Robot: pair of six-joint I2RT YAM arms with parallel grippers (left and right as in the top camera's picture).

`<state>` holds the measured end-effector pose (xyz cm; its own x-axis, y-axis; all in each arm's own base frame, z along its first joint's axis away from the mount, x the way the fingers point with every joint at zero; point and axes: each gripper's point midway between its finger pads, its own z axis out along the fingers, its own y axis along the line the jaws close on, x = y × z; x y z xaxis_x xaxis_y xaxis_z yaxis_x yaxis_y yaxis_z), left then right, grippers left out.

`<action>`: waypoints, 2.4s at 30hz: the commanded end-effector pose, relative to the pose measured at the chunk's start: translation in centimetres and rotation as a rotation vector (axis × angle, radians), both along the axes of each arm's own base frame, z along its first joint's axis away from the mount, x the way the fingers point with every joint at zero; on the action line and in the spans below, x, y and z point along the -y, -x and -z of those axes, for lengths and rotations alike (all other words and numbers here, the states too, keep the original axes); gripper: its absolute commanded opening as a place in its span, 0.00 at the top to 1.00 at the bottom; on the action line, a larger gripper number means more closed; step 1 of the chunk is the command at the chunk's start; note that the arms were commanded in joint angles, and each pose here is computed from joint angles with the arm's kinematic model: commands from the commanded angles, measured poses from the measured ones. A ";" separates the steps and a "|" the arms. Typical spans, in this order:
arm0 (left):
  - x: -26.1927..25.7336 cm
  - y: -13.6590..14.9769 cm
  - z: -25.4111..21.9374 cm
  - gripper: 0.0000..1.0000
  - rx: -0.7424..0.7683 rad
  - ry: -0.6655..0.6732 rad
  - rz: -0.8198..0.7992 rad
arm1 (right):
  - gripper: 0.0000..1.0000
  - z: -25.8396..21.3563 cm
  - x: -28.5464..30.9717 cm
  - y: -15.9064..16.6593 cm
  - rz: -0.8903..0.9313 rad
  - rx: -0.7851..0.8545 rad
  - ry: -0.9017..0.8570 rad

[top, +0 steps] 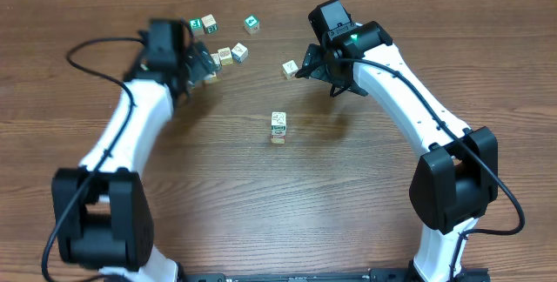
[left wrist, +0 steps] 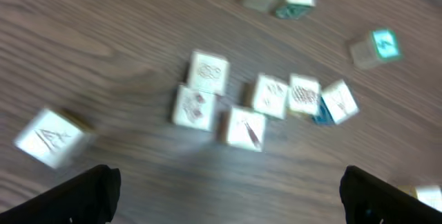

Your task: Form a tower

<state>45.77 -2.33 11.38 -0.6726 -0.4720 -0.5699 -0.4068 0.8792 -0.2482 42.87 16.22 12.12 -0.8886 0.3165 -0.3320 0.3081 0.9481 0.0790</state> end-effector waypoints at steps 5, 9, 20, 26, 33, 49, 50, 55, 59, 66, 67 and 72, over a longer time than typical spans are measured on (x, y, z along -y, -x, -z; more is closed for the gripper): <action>-1.4 4.0 -0.5 0.01 0.120 -0.018 -0.036 | 0.00 0.1 0.1 -0.1 0.000 0.004 0.007; -2.0 6.0 0.5 0.00 0.178 -0.011 -0.049 | 0.00 0.1 0.1 -0.1 0.000 0.004 0.007; -3.0 11.0 0.6 0.00 0.439 -0.005 -0.078 | 0.00 0.1 0.1 -0.1 0.000 0.004 0.007; -4.5 14.2 0.8 0.00 0.497 -0.016 -0.121 | 0.00 0.1 0.1 -0.1 0.000 0.004 0.007; -5.0 17.5 0.8 0.01 0.596 -0.010 -0.135 | 0.00 0.1 0.1 -0.1 0.000 0.004 0.007; -6.2 20.9 -0.2 0.01 0.653 -0.043 -0.191 | 0.00 0.1 0.1 -0.1 0.000 0.004 0.007; -6.3 21.2 -0.4 0.00 0.662 -0.054 -0.192 | 0.00 0.1 0.1 -0.1 0.000 0.004 0.007; -5.9 21.5 -4.4 0.01 0.818 -0.142 -0.111 | 0.00 0.1 0.1 -0.1 0.000 0.004 0.007; -5.7 21.5 -4.8 0.00 0.829 -0.177 -0.081 | 0.00 0.1 0.1 -0.1 0.000 0.004 0.007; -5.6 21.5 -4.8 0.01 0.828 -0.197 -0.061 | 0.00 0.1 0.1 -0.1 0.000 0.004 0.007; -5.6 21.5 -4.8 0.01 0.827 -0.197 -0.060 | 0.00 0.1 0.1 -0.1 0.000 0.004 0.007; -5.6 21.5 -4.8 0.01 0.826 -0.197 -0.061 | 0.00 0.1 0.1 -0.1 0.000 0.004 0.007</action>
